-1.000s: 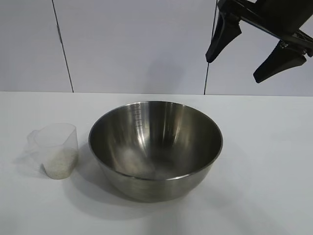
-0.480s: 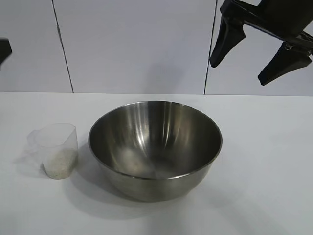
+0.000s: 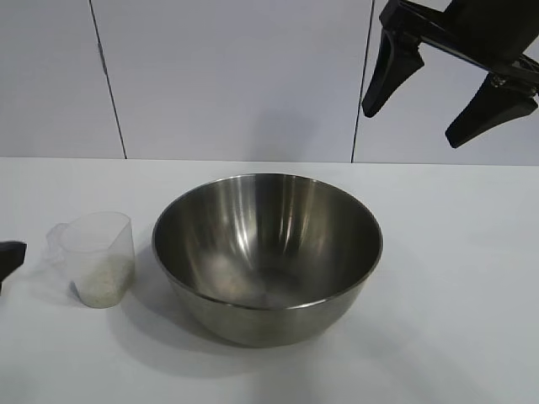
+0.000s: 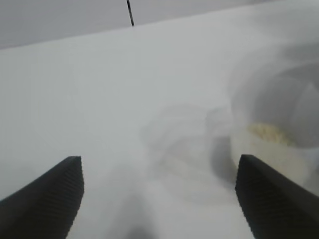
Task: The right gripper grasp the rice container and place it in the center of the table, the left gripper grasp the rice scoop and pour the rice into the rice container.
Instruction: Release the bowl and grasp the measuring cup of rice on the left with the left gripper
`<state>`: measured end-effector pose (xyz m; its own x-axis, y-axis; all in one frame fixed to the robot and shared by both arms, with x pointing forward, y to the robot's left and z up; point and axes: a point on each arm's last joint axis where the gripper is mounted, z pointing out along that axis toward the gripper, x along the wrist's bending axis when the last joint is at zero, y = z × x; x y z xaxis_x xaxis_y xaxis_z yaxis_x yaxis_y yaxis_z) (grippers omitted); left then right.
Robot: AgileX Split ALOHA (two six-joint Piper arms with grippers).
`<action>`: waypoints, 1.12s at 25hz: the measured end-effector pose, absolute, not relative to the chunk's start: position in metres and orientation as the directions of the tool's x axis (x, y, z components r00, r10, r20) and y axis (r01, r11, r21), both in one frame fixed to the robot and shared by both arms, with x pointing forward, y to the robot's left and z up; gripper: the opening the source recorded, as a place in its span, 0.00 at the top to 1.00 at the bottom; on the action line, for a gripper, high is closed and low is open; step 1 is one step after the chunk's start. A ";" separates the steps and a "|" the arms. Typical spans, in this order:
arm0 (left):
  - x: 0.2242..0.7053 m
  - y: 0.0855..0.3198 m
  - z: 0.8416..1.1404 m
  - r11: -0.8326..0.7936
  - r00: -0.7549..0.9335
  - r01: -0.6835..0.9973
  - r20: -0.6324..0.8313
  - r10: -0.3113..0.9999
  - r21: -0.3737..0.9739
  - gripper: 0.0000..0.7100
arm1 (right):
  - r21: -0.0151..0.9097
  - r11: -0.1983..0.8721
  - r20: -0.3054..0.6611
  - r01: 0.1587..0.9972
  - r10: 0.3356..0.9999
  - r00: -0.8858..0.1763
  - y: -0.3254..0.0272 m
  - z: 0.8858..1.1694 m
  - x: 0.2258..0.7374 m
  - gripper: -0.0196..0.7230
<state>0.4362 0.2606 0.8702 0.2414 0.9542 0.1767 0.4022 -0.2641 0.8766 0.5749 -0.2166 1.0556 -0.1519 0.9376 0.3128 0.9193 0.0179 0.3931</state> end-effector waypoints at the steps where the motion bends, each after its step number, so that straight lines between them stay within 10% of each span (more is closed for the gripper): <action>1: 0.438 0.260 0.865 -0.273 0.247 0.419 0.180 0.952 0.866 0.16 | 0.394 0.018 0.313 0.919 0.938 -0.152 -0.217 1.056 0.575 0.08; 28: 0.492 0.251 0.834 -0.289 0.219 0.412 0.214 0.952 0.864 0.16 | 0.393 0.003 0.317 0.919 0.938 -0.138 -0.217 1.056 0.575 0.08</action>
<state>0.4920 0.2509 0.8345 0.2189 0.9519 0.2144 0.4116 -0.2893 0.8643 0.5753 -0.2167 1.0558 -0.1385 0.9381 0.3174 0.9194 0.0027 0.3932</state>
